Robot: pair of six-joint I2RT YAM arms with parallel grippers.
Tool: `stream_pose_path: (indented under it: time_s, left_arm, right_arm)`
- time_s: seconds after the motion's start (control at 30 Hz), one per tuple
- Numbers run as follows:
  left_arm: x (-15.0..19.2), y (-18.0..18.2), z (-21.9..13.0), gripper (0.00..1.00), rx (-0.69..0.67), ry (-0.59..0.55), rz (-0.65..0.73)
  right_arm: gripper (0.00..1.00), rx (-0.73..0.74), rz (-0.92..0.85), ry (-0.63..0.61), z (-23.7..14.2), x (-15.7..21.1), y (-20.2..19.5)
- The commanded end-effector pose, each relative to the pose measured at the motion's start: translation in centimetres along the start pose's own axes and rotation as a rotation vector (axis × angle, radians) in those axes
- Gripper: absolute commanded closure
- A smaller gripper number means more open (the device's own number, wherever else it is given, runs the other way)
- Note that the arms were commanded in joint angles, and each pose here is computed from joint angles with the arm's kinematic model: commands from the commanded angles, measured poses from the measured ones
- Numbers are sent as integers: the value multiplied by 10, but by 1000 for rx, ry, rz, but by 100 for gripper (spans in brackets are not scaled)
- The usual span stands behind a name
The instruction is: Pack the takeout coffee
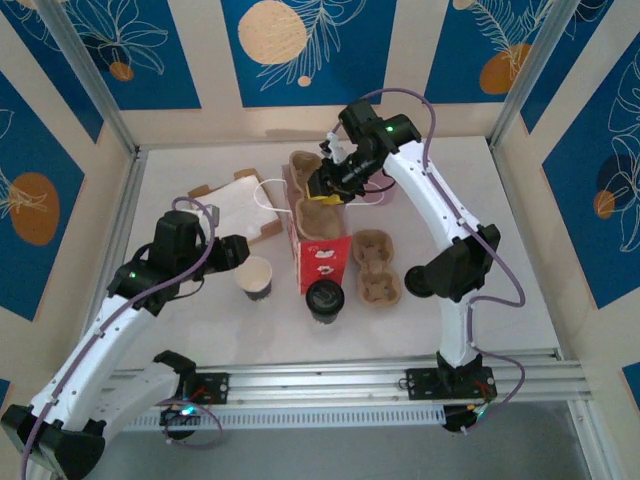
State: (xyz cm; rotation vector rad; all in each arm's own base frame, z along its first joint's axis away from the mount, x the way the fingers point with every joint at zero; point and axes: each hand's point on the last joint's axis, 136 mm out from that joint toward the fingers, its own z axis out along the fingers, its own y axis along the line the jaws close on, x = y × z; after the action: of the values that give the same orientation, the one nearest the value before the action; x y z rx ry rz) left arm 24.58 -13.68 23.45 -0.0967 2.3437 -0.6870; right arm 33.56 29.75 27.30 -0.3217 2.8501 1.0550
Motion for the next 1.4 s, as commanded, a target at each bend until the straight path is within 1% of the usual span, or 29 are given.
stream_pose_path:
  time_s: [0.0, 0.17, 0.3, 0.4, 0.53, 0.67, 0.93, 1.37]
  left_arm:
    - [-22, -9, -7, 47, 20, -60, 19]
    - [-60, -23, -13, 35, 51, -118, 32]
    - [-105, -37, -16, 16, 87, -159, 54]
    - [-136, -43, -10, 1, 94, -174, 78]
    - [-162, -55, 8, 0, 135, -148, 95]
    - [-170, -60, 22, 0, 167, -128, 93]
    - [-163, -62, 35, 0, 211, -104, 73]
    - [-152, -60, 37, 2, 225, -88, 64]
  right_arm:
    - [63, 0, -25, 8, -13, 16, 9]
    - [63, 10, -59, 5, -14, 21, 16]
    - [63, 15, -71, 9, -14, 25, 17]
    - [63, 20, -71, 15, -13, 26, 15]
    - [63, 51, -53, 36, -7, 26, 5]
    - [63, 91, -35, 42, -4, 25, -6]
    - [63, 136, -32, 54, -2, 26, -10]
    - [63, 185, -40, 80, 4, 31, -10]
